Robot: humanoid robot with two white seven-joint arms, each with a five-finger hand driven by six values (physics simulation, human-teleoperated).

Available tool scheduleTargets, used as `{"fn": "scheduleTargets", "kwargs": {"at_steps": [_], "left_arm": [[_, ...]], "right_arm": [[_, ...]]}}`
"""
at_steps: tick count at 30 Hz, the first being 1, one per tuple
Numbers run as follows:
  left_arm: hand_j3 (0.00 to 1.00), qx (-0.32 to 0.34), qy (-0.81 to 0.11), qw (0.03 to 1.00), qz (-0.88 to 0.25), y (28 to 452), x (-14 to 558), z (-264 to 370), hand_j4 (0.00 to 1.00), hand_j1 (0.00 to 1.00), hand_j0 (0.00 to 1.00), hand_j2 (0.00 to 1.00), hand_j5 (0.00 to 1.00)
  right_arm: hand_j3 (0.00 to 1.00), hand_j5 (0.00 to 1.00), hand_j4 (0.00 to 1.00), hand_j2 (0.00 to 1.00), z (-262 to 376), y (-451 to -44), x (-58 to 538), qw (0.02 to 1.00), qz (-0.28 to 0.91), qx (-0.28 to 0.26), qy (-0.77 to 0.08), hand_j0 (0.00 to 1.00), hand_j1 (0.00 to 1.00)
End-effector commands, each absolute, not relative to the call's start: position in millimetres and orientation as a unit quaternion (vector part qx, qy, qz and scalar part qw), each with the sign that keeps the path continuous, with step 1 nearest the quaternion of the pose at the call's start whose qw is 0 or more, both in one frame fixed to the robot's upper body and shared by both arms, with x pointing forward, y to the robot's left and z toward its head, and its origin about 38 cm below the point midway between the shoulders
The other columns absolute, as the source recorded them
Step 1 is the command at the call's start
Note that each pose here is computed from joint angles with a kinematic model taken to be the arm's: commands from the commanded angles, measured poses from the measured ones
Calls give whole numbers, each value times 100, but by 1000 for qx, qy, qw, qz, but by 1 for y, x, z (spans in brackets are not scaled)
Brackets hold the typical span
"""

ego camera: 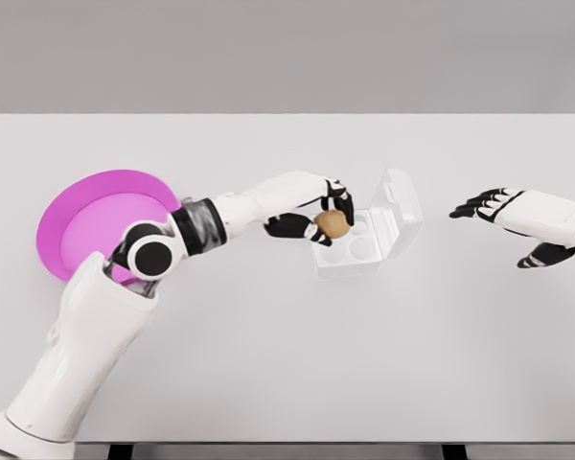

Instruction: Pack egg into the box and close the box lid

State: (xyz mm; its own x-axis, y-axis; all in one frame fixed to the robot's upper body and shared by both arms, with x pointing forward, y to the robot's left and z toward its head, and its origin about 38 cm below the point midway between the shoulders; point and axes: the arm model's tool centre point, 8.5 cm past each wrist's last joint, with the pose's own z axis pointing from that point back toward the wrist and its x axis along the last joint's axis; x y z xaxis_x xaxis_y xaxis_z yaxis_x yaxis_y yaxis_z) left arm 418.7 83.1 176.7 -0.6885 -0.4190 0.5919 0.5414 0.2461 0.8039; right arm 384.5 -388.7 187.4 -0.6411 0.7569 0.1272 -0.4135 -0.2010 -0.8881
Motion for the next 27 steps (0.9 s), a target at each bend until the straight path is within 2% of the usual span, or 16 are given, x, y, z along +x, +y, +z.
{"fn": "scheduleTargets", "kwargs": {"at_steps": [1,21,27], "left_arm": [[40,-52,-684,396,-610,79,419,174,40,40,40,40,40],[42,-70,-666,428,-607,68,434,153,42,42,42,42,42],[46,-70,-665,427,-609,68,433,153,46,46,46,46,46]], "right_arm": [[100,100,100,100,188,-389,385,388,754,-171,-501,100,100],[100,100,100,100,189,-387,384,386,754,-171,-503,100,100],[100,100,100,100,189,-386,384,385,755,-170,-503,100,100]]}}
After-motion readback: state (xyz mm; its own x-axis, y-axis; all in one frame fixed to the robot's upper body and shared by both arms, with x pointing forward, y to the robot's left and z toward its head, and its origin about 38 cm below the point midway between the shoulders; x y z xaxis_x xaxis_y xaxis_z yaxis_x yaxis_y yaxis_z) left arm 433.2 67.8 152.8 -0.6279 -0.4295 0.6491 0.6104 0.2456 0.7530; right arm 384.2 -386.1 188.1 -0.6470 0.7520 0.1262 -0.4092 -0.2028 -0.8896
